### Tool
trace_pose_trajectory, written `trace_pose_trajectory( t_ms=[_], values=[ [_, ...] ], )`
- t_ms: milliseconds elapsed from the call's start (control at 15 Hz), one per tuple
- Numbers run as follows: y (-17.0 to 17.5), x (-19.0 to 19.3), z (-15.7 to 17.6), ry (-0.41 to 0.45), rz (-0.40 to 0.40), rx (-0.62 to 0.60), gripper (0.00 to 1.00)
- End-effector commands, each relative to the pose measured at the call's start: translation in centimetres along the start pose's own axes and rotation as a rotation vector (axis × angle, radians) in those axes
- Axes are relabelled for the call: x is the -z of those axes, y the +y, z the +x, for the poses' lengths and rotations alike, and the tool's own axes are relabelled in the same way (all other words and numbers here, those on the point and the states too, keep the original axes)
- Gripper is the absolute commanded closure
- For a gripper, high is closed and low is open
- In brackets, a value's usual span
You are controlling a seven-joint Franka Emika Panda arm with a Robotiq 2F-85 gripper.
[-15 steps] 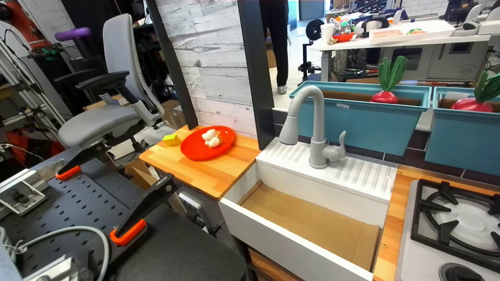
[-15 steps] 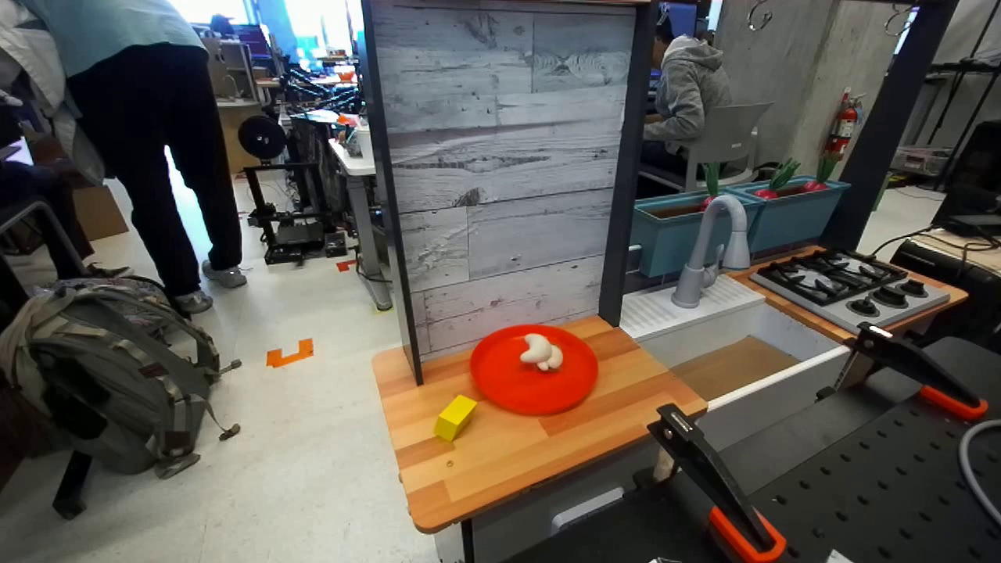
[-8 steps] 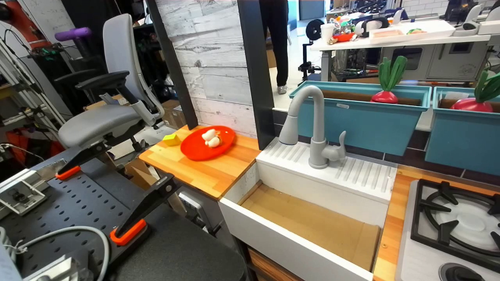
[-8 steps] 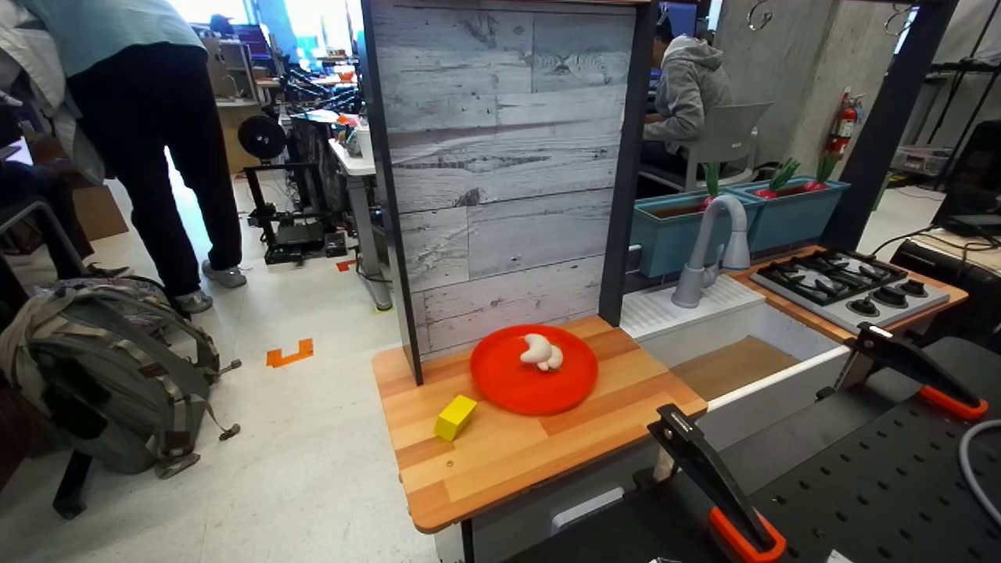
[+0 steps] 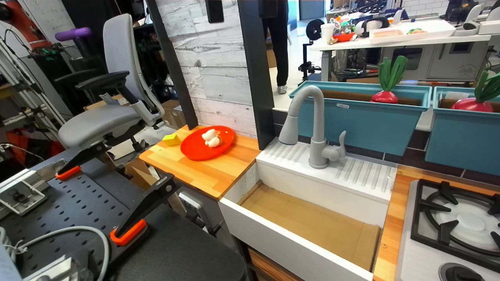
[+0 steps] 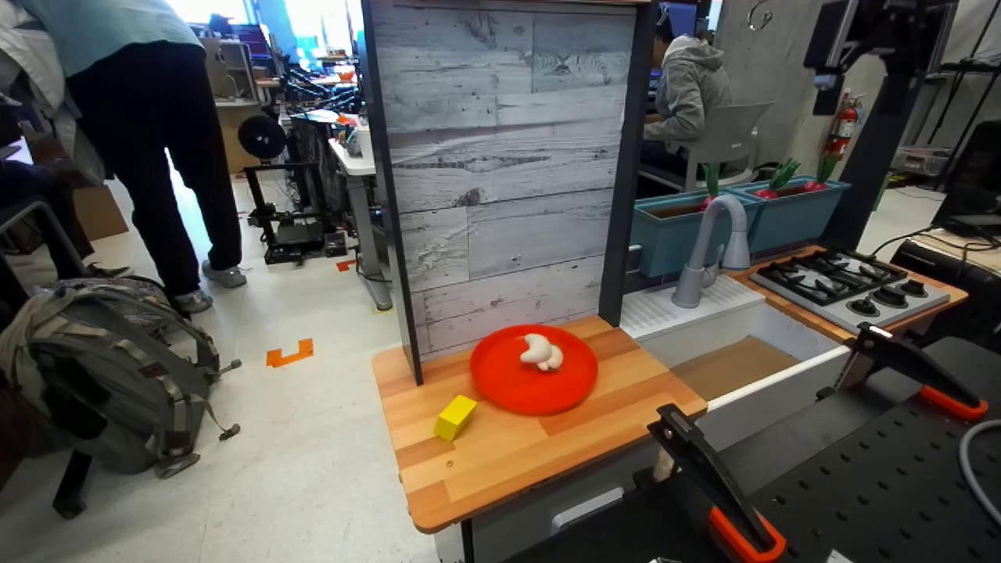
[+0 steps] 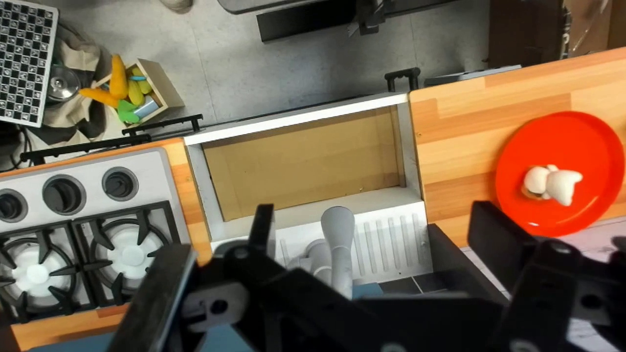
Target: Turn the tap nozzle to the left
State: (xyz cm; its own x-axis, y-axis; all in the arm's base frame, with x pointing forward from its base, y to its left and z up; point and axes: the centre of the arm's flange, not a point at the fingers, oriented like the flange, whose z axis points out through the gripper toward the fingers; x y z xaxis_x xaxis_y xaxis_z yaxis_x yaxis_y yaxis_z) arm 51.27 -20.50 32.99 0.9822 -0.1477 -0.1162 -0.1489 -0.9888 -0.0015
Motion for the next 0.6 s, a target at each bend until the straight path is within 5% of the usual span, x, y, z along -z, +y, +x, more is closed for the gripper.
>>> trace_pose_trajectory(
  t_ms=[0,533],
  values=[
    [2.1,-3.2,4.1,-0.005,0.017,-0.014,0.00],
    [2.9,-9.8,7.4,0.016,0.051,-0.079,0.00]
  ],
)
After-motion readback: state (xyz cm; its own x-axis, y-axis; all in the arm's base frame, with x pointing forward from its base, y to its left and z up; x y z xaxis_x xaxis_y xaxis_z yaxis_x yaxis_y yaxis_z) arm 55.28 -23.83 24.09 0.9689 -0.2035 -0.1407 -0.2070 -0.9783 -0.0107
